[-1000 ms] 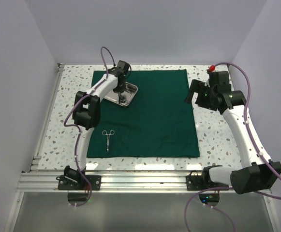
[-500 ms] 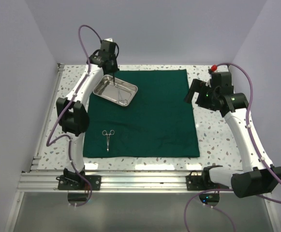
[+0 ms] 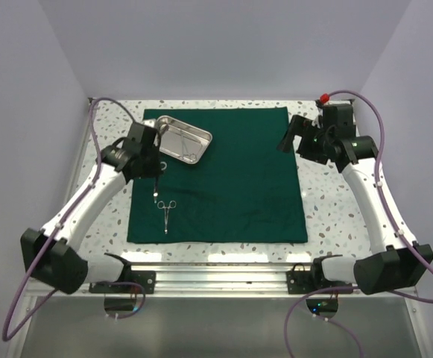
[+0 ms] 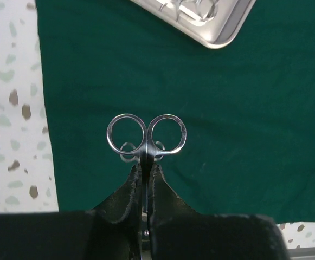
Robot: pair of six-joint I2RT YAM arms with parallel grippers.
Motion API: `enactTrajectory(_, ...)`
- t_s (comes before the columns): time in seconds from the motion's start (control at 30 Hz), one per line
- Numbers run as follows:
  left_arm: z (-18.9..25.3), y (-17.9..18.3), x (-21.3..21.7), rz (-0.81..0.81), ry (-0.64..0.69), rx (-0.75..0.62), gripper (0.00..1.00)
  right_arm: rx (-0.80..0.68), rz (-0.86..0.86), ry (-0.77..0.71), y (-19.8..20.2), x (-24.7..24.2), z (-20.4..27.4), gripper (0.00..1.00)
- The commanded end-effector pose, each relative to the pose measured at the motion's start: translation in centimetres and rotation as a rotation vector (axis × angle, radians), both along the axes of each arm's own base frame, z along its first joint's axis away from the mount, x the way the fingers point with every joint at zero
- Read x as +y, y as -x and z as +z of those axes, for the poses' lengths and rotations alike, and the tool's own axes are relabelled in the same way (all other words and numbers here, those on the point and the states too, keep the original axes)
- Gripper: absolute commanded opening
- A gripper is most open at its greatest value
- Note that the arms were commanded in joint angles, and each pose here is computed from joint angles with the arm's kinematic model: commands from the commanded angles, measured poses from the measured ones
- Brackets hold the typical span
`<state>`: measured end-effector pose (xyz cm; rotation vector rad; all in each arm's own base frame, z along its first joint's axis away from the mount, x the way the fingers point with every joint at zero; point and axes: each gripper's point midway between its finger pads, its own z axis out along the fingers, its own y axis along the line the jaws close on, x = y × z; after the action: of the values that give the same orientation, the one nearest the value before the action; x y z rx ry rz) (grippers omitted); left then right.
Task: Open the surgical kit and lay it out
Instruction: Place the medical item in the surgical kit.
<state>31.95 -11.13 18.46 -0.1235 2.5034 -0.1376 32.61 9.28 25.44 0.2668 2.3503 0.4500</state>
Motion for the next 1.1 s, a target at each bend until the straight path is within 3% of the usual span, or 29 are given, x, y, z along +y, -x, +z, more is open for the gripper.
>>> enactTrajectory(0.0, -1.9, 3.5, 1.5, 0.092, 0.013, 0.007, 0.0, -0.048, 0.041, -0.052, -0.4, 1.4, 1.5, 0.99)
enactTrajectory(0.27, -8.6, 9.0, 3.2, 0.178, 0.017, 0.074, 0.0, -0.02, 0.076, -0.036, 1.3, 2.2, 0.3, 0.99)
enactTrajectory(0.7, -10.7, 7.0, 4.0, 0.306, -0.079, 0.054, 0.01, -0.028, 0.093, 0.001, 2.9, 2.2, 0.7, 0.99)
enactTrajectory(0.73, -11.1, 7.1, 4.1, 0.305, -0.093, 0.068, 0.05, -0.027, 0.091, 0.004, 2.9, 2.1, 0.6, 0.99)
enactTrajectory(0.87, -10.5, 6.6, 4.0, 0.296, -0.103, 0.059, 0.46, -0.032, 0.087, 0.02, 2.9, 1.9, 0.5, 0.99)
enactTrajectory(1.07, -5.6, 4.4, 4.2, 0.271, -0.141, -0.017, 0.82, -0.036, 0.077, 0.042, 2.6, 1.5, 0.3, 0.99)
